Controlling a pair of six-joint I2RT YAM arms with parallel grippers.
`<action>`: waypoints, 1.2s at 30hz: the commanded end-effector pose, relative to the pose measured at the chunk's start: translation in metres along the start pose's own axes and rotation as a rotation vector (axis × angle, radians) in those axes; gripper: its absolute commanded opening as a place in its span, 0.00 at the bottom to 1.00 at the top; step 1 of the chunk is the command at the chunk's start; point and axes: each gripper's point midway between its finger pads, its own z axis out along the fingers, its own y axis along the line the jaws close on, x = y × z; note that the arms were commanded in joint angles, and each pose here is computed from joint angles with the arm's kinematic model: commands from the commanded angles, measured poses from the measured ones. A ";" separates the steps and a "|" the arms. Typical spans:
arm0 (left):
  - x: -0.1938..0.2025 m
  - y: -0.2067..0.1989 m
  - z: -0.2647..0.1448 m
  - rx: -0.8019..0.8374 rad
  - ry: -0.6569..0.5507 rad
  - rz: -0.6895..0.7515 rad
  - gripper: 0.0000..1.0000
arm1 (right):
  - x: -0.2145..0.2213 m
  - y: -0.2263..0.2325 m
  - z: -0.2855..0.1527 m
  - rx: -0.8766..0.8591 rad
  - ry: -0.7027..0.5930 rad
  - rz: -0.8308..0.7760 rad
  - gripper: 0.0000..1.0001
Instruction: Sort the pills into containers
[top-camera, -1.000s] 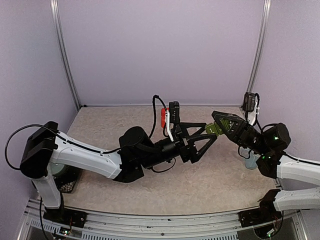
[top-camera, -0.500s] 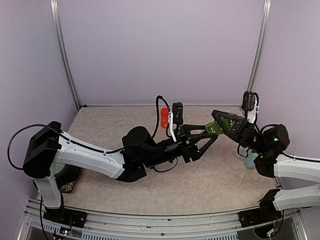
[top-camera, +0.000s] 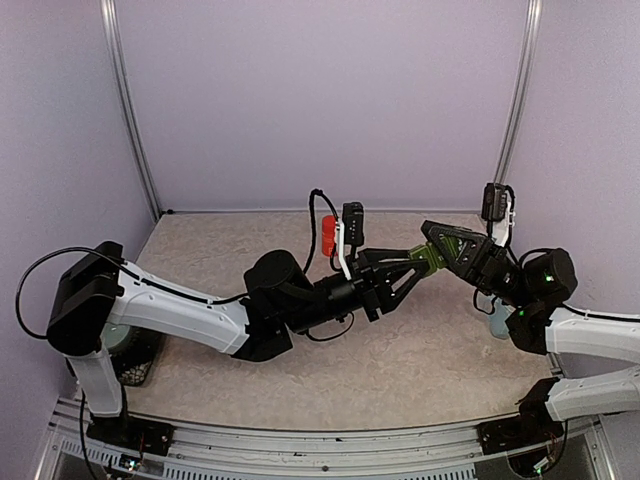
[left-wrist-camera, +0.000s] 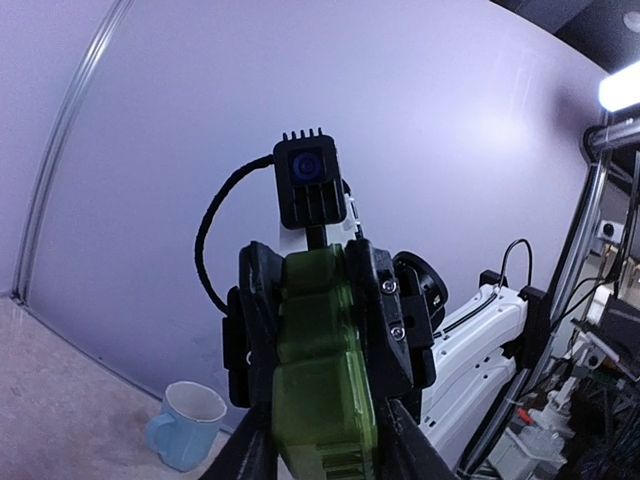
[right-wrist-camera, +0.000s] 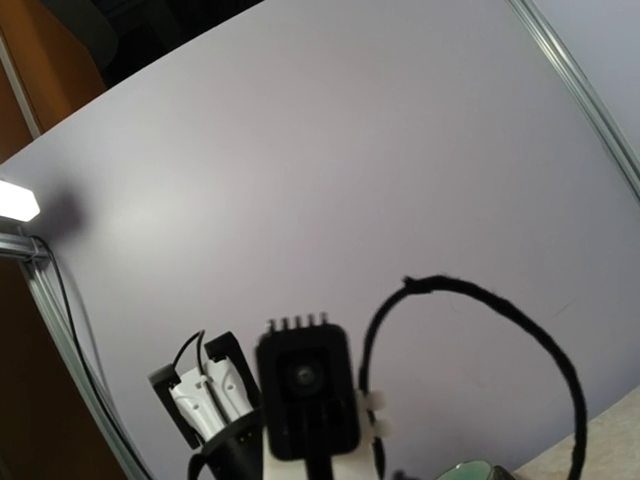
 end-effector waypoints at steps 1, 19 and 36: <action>-0.003 0.008 0.005 -0.029 -0.005 -0.005 0.51 | 0.001 0.005 0.003 -0.019 0.007 -0.030 0.16; -0.006 0.004 0.004 0.033 -0.013 -0.005 0.51 | 0.006 0.004 0.004 -0.008 0.027 -0.032 0.15; -0.008 0.000 -0.003 0.040 0.022 -0.002 0.11 | 0.006 0.003 0.003 0.032 0.045 -0.050 0.38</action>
